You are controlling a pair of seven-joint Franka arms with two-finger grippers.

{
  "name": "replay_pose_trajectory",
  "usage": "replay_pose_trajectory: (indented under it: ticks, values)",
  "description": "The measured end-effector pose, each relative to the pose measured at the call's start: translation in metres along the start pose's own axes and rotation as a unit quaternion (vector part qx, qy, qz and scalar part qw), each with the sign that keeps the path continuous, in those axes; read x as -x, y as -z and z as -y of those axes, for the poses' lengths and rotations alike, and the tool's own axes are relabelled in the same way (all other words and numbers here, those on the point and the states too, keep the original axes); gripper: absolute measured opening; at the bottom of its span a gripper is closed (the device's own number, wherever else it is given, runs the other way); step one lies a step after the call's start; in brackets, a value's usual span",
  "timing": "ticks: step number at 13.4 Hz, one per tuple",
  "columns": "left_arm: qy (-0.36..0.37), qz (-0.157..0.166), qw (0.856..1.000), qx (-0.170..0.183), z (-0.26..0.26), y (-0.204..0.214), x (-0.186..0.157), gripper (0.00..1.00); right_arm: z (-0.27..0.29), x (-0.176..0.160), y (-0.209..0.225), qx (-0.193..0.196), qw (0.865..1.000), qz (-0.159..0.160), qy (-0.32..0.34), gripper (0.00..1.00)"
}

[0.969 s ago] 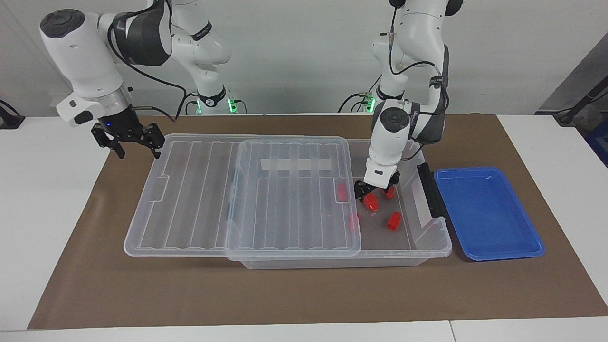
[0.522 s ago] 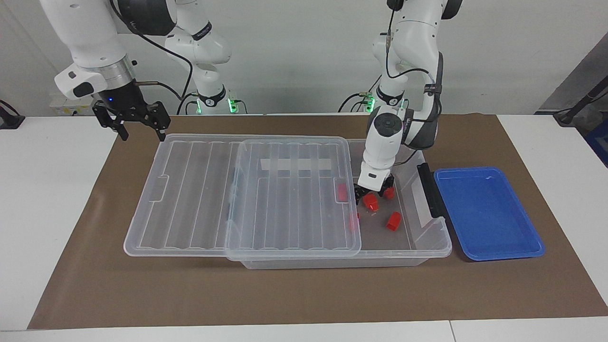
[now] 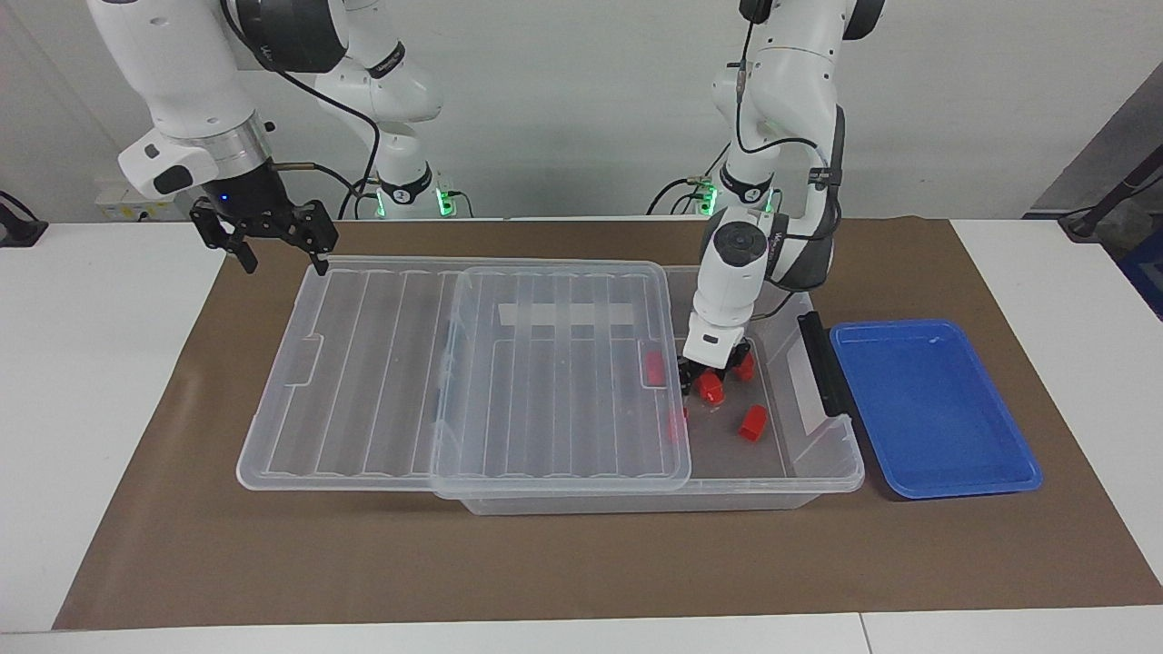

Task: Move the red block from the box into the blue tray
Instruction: 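Lower the left gripper into the box and grasp a red block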

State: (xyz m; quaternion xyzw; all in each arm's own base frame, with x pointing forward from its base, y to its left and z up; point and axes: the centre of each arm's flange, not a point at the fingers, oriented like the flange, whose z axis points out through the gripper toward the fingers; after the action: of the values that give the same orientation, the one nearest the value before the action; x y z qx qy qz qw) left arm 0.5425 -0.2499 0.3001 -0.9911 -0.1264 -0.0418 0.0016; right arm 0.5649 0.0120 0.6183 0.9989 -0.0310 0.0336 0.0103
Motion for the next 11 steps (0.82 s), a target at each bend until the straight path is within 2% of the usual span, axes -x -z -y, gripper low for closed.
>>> replay_pose_trajectory:
  ticks: [2, 5, 7, 9, 11]
  values:
    - [0.000, -0.001, 1.000, 0.001, 0.000, 0.002, 0.000, 0.34, 0.000, 0.000, 0.001, 0.000, 1.000, -0.001, -0.001, 0.97]
    - [0.000, 0.000, 1.000, 0.000, 0.000, 0.002, 0.000, 0.34, -0.002, 0.000, 0.001, 0.000, 1.000, 0.001, -0.003, 0.97]
    - [0.001, 0.016, 1.000, -0.017, 0.001, 0.007, -0.002, 0.34, -0.003, 0.002, 0.000, 0.001, 1.000, 0.008, -0.004, 0.97]
    - [0.001, 0.036, 0.999, -0.039, 0.000, 0.034, -0.014, 0.34, 0.000, 0.003, 0.004, 0.001, 1.000, 0.009, -0.001, 0.97]
    - [-0.006, 0.049, 0.997, -0.053, 0.007, 0.080, -0.031, 0.34, -0.003, 0.004, 0.005, 0.001, 1.000, 0.012, -0.004, 0.97]
